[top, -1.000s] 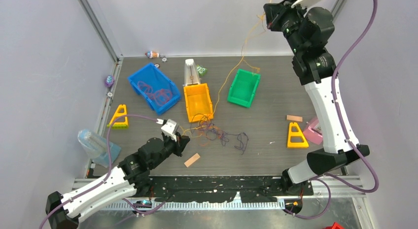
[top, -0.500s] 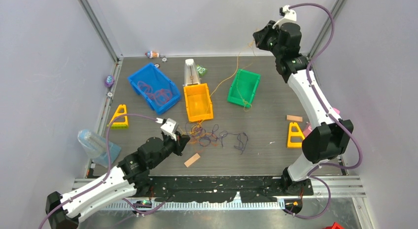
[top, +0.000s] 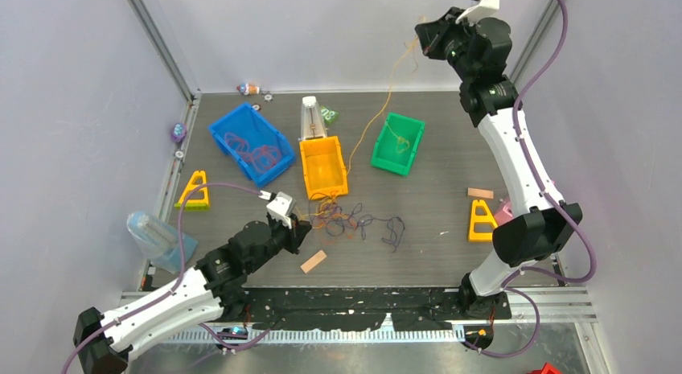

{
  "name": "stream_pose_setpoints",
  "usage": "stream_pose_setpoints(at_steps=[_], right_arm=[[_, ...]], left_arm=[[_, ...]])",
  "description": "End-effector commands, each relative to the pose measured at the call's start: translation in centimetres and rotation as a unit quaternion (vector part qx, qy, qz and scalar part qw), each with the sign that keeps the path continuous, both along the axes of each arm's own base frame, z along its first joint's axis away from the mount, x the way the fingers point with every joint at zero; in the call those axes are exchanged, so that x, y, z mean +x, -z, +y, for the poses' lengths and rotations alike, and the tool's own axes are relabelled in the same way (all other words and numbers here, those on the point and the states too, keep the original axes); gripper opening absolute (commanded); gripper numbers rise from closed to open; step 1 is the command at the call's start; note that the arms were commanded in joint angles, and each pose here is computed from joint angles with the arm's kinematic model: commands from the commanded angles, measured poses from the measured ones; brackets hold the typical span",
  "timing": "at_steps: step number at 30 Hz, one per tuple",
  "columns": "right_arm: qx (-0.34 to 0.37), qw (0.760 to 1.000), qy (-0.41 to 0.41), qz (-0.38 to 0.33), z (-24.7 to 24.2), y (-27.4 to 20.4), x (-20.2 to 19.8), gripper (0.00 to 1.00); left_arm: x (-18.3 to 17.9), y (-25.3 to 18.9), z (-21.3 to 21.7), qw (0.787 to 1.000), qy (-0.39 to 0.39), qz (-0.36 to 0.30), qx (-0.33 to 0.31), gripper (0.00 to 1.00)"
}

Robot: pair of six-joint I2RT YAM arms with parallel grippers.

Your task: Untangle the cables

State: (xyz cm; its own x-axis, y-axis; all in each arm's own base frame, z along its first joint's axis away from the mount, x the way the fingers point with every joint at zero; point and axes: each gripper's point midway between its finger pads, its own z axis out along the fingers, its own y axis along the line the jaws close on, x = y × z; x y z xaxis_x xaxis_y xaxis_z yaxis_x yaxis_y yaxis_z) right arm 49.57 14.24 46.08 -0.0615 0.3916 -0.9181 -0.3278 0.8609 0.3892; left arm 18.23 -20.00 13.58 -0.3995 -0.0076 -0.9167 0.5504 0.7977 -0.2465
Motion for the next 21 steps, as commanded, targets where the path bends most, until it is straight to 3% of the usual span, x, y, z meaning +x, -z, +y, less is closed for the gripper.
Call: stream_pose_setpoints(at_steps=[1, 13, 21], right_arm=[[0.003, 0.997, -0.018, -0.077, 0.2, -6.2, -2.3, 0.05], [0.008, 0.999, 0.019, -0.026, -1.1, -0.5, 1.9, 0.05], [-0.014, 0.997, 0.044, 0.065, -3.3, 10.4, 1.4, 0.05]], left_arm=[[0.6, -2.9, -0.8, 0.999, 0.002, -0.027, -0.026, 0.00], [0.3, -2.8, -0.7, 0.999, 0.008, -0.025, -0.030, 0.00], [0.1, -2.6, -0.6, 0.999, 0.012, -0.024, -0.019, 0.00]])
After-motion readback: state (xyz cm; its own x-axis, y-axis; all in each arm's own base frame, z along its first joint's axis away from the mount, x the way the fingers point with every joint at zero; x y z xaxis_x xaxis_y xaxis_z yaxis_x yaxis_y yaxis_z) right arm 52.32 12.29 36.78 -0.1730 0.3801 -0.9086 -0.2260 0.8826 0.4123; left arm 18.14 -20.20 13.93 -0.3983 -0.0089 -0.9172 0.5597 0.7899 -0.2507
